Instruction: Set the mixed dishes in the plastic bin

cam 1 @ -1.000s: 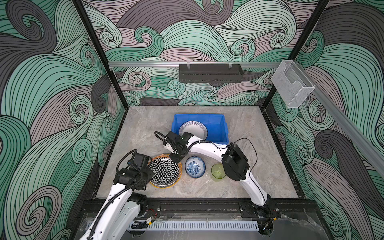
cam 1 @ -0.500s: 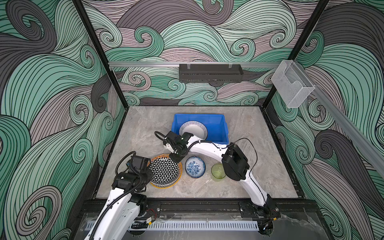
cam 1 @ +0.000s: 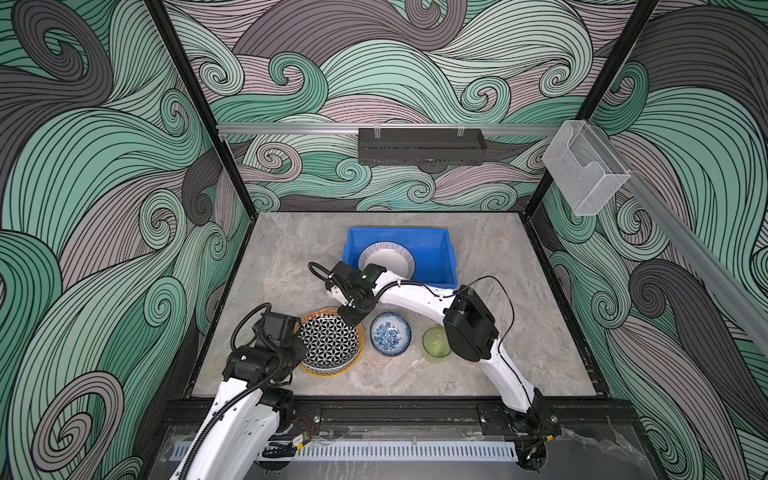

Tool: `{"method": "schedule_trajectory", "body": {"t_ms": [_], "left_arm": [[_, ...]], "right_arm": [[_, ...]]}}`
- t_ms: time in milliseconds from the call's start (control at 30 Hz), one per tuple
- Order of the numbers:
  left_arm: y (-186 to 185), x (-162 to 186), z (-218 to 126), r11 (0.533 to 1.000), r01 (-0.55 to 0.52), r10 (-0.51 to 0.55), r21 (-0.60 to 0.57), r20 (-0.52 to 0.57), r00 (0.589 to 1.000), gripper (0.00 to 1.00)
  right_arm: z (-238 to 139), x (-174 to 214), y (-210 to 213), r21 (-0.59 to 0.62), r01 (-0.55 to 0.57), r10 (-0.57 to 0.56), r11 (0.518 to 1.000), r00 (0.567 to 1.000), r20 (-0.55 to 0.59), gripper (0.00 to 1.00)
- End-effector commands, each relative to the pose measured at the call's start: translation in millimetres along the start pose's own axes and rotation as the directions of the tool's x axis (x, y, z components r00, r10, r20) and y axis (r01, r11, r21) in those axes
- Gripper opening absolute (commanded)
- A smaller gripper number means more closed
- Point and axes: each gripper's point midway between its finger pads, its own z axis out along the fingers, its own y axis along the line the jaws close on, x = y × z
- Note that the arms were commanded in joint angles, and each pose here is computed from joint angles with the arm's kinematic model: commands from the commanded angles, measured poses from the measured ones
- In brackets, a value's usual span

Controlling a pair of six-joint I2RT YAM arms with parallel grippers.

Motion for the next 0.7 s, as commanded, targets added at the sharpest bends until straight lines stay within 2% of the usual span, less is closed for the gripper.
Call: {"method": "schedule_trajectory", "body": {"t_ms": [0,267,667], "left_arm": [[-18,-15,-10,0.997,0.019,-0.023,0.073,0.055,0.998,0.0],[-20,-16,-18,0.997,0.001,-0.006,0.083,0.058,0.998,0.0],[-30,-22,-38,0.993,-0.026,0.017,0.118,0.075,0.997,0.0]], "right_arm": [[1,0,29,-0.074,0.025,-0.026,0.997,1.0,-0.012,0.33],[-19,-14,31,-0.065,0.021,-0.018,0.998,0.999,0.046,0.36],[-63,-30,24,0.013,0.023,-0.025,1.0,0.988,0.149,0.39]]}}
